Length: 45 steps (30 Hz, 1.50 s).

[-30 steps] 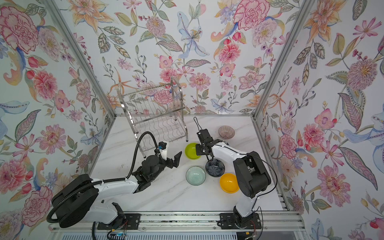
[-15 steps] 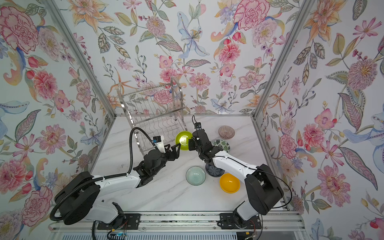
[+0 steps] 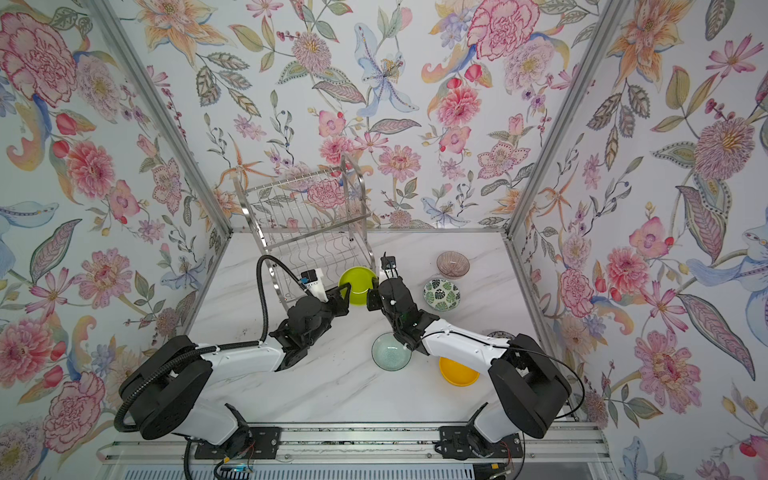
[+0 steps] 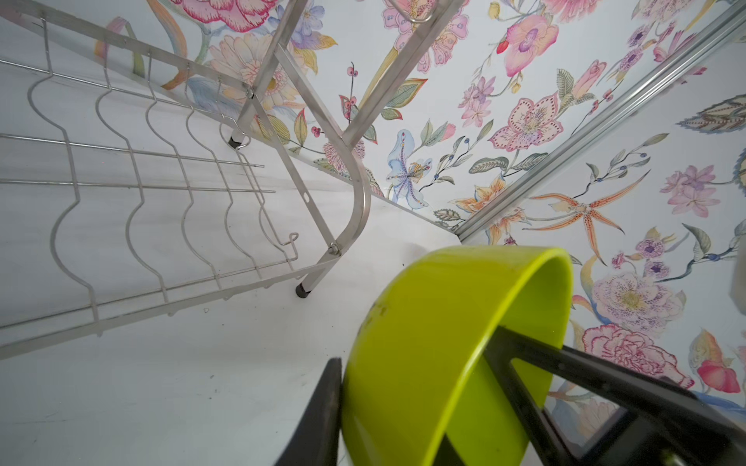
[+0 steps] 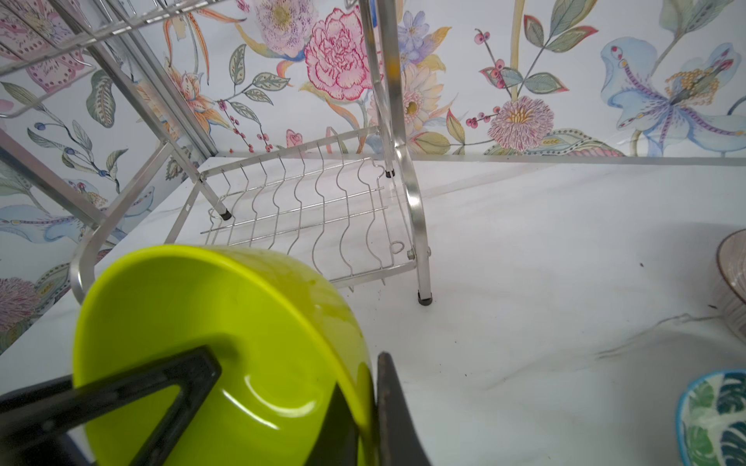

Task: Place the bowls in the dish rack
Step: 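Carry the lime-green bowl toward the left gripper, which grasps its rim, then hold the lime-green bowl with both grippers and tilt it toward the rack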

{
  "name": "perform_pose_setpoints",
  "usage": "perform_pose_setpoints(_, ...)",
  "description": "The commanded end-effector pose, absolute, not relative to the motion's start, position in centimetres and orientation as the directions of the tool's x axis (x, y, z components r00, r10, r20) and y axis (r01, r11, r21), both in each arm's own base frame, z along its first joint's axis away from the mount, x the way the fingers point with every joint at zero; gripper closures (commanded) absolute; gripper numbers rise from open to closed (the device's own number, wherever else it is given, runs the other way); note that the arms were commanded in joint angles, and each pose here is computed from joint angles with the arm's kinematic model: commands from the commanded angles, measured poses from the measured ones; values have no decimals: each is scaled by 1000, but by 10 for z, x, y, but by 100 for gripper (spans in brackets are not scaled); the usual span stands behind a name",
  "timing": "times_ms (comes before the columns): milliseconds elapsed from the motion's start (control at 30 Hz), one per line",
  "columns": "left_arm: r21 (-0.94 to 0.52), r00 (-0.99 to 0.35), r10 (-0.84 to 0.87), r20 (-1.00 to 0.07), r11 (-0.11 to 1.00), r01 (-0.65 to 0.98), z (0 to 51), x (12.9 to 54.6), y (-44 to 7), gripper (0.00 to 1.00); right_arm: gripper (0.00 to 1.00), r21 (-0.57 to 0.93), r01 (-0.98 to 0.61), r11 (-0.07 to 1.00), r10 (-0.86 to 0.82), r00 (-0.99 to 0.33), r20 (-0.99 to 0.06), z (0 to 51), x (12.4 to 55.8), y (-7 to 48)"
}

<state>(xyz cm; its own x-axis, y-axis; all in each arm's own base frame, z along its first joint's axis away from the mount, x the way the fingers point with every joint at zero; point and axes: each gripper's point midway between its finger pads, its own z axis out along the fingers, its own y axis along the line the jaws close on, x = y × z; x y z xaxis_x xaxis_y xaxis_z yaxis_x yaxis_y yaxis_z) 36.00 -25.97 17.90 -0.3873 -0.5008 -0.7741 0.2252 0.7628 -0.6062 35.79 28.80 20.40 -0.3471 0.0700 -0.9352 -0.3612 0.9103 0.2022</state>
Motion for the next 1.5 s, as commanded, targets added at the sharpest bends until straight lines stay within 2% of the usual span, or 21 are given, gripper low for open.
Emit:
perform_pose_setpoints(0, -644, -362, -545, -756, 719, 261, 200, 365, -264, 88, 100, 265, -342, 901, 191, -235, -953, 243, 365, 287)
perform_pose_setpoints(33, -643, -358, -546, -758, 719, 265, 201, 365, -265, 92, 100, 266, -344, 900, 191, -238, -952, 242, 366, 289)
perform_pose_setpoints(133, -626, -336, -538, -773, 730, 274, 206, 367, -264, 99, 92, 283, -352, 892, 200, -255, -946, 241, 367, 294)
perform_pose_setpoints(167, -614, -319, -532, -784, 738, 279, 209, 368, -263, 100, 86, 289, -351, 890, 204, -261, -944, 242, 367, 295)
perform_pose_setpoints(300, -567, -210, -528, -823, 785, 250, 217, 375, -248, 100, 54, 318, -403, 858, 207, -295, -933, 252, 361, 305)
perform_pose_setpoints(533, -449, -30, -452, -891, 874, 185, 225, 390, -233, 100, 2, 488, -311, 815, 360, -387, -849, 272, 367, 282)
perform_pose_setpoints(700, -296, 123, -315, -941, 943, 151, 228, 388, -239, 100, 1, 679, -197, 708, 554, -441, -706, 281, 371, 257)
perform_pose_setpoints(833, -205, 164, -216, -963, 976, 79, 222, 385, -236, 100, 2, 769, -162, 619, 636, -471, -611, 292, 368, 259)
perform_pose_setpoints(1067, -82, 181, -67, -981, 994, -73, 218, 381, -217, 100, 1, 946, -54, 320, 801, -517, -300, 295, 366, 268)
perform_pose_setpoints(1233, -15, 183, 8, -983, 992, -125, 219, 380, -217, 100, 4, 990, 33, 135, 830, -550, -95, 288, 366, 286)
perform_pose_setpoints(1267, -6, 184, 18, -983, 991, -133, 219, 380, -218, 100, 7, 994, 46, 103, 833, -549, -61, 288, 366, 289)
perform_pose_setpoints(1467, 14, 177, 41, -983, 989, -148, 218, 381, -219, 100, 13, 994, 101, 30, 839, -543, 30, 281, 362, 305)
